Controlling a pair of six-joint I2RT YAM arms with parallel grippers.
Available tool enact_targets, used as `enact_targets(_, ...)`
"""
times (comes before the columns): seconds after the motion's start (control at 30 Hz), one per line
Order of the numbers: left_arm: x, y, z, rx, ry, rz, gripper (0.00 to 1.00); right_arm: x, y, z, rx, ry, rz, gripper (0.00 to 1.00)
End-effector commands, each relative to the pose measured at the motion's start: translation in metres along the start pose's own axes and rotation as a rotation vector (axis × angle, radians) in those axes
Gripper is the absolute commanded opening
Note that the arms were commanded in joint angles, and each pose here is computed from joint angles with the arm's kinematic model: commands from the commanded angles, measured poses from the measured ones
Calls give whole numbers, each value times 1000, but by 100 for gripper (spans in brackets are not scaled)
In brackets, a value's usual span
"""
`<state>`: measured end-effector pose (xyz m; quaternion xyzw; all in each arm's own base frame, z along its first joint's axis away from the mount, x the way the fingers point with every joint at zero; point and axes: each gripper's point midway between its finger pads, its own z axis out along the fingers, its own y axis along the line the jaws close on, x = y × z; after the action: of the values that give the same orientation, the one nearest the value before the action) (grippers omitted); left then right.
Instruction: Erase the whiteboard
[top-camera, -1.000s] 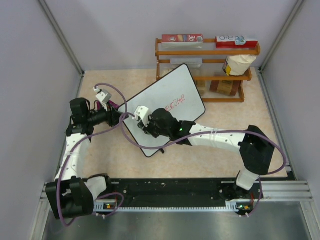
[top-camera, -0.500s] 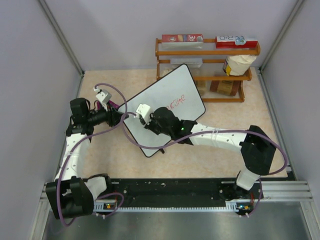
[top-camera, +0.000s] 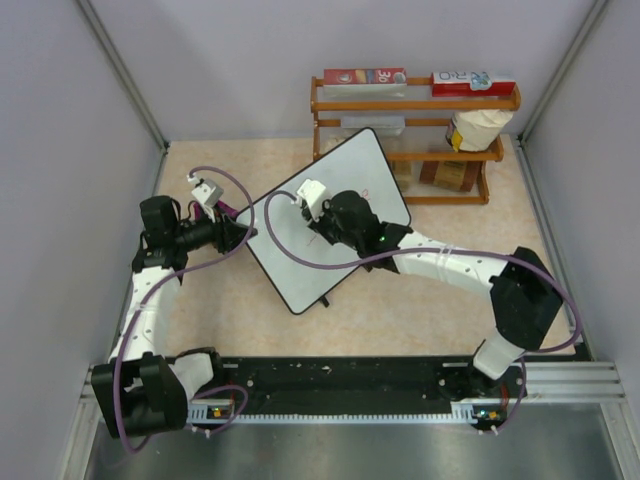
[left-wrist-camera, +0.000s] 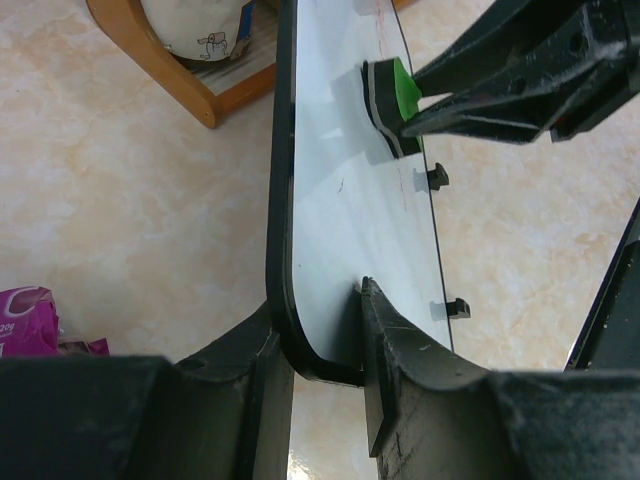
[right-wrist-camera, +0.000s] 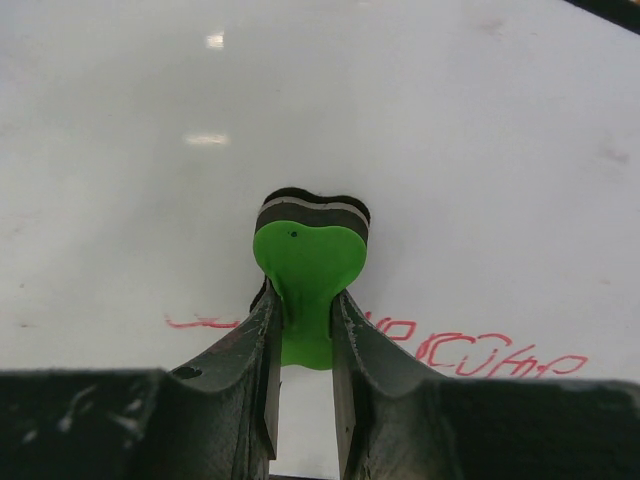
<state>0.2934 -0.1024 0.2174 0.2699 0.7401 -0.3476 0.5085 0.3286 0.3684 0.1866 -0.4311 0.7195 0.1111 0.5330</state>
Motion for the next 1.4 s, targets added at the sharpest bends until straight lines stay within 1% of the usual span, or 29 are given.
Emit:
enact_targets(0.0,13,2,3,3,27,124,0,-16,-52,-7,139,-60,21,0)
enact_targets(0.43,14,2,3,6,27,129,0,2,-109,-8,243,-34,44,0)
enact_targets(1.07,13,1,4,11,26,128,0,47,-199,-16,388,35,125,0)
enact_targets(1.17,14,2,4,10,27,127,0,52,-203,-17,392,39,136,0)
enact_targets(1.37,14,2,3,11,26,122,0,52,-193,-14,344,21,156,0)
